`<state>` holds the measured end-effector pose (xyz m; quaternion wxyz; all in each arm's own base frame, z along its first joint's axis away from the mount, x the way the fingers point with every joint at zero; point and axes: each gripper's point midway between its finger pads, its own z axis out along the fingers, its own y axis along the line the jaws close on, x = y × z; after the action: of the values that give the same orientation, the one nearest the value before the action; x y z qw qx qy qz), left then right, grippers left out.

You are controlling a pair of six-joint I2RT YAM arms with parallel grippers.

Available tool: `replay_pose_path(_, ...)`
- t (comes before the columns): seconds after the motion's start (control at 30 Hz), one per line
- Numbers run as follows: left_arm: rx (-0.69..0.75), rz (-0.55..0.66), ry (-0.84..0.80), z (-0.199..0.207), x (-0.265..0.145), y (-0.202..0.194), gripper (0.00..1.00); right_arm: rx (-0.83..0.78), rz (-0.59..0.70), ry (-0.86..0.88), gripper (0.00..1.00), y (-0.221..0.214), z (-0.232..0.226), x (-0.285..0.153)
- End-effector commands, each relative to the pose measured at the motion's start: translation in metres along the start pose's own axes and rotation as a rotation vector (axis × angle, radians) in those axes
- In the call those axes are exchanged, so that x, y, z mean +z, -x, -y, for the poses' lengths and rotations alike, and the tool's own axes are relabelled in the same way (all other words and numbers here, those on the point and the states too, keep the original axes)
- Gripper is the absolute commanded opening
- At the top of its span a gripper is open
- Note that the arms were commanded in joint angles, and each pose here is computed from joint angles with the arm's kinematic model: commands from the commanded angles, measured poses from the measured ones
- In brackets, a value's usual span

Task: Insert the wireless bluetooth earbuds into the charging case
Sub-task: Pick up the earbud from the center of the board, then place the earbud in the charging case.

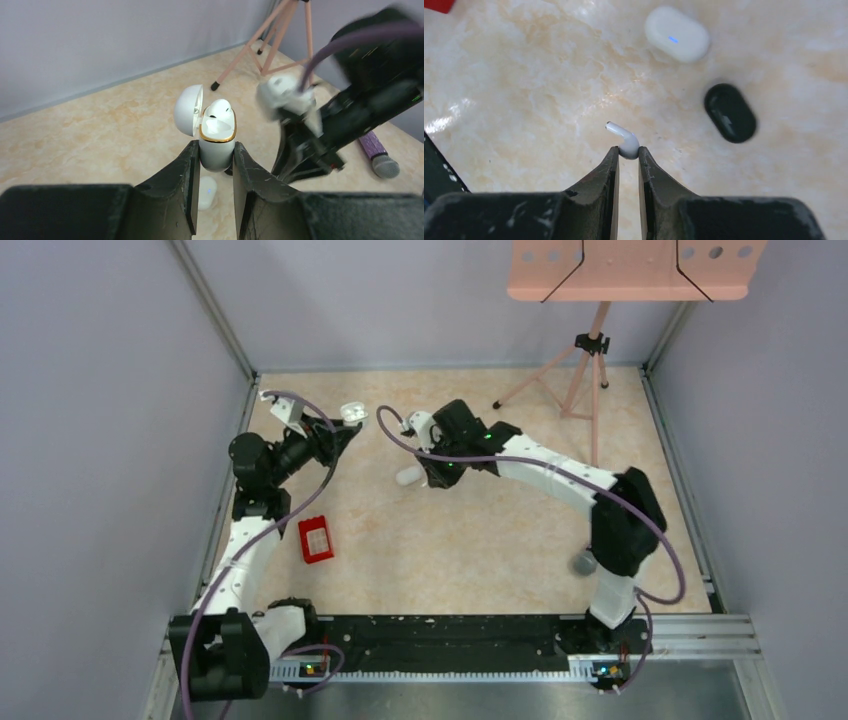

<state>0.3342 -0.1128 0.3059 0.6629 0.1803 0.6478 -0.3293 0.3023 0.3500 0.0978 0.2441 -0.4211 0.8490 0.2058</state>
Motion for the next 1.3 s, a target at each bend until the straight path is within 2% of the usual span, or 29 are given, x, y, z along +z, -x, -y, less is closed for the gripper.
replay_pose_path(0.0, 0.111, 0.011, -0.176, 0.024, 0.013, -0.003, 0.00, -0.412, 0.199, -0.106, 0.00, 0.057, 0.003, -0.106)
replay_pose_path(0.17, 0.155, -0.003, -0.315, 0.047, 0.036, -0.015, 0.00, -0.642, 0.288, -0.276, 0.00, 0.095, 0.007, -0.189)
replay_pose_path(0.37, 0.193, 0.019, -0.481, 0.086, 0.055, -0.016, 0.00, -0.878, 0.314, -0.425, 0.00, 0.134, -0.010, -0.234)
replay_pose_path(0.6, 0.175, 0.039, -0.554, 0.108, 0.057, -0.011, 0.00, -0.990, 0.312, -0.425, 0.00, 0.140, -0.032, -0.236)
replay_pose_path(0.87, 0.147, 0.025, -0.624, 0.125, 0.048, -0.006, 0.00, -1.020, 0.332, -0.422, 0.00, 0.156, -0.043, -0.232)
replay_pose_path(1.27, 0.062, 0.048, -0.606, 0.128, 0.051, 0.012, 0.00, -1.065, 0.338, -0.399, 0.00, 0.161, -0.054, -0.222)
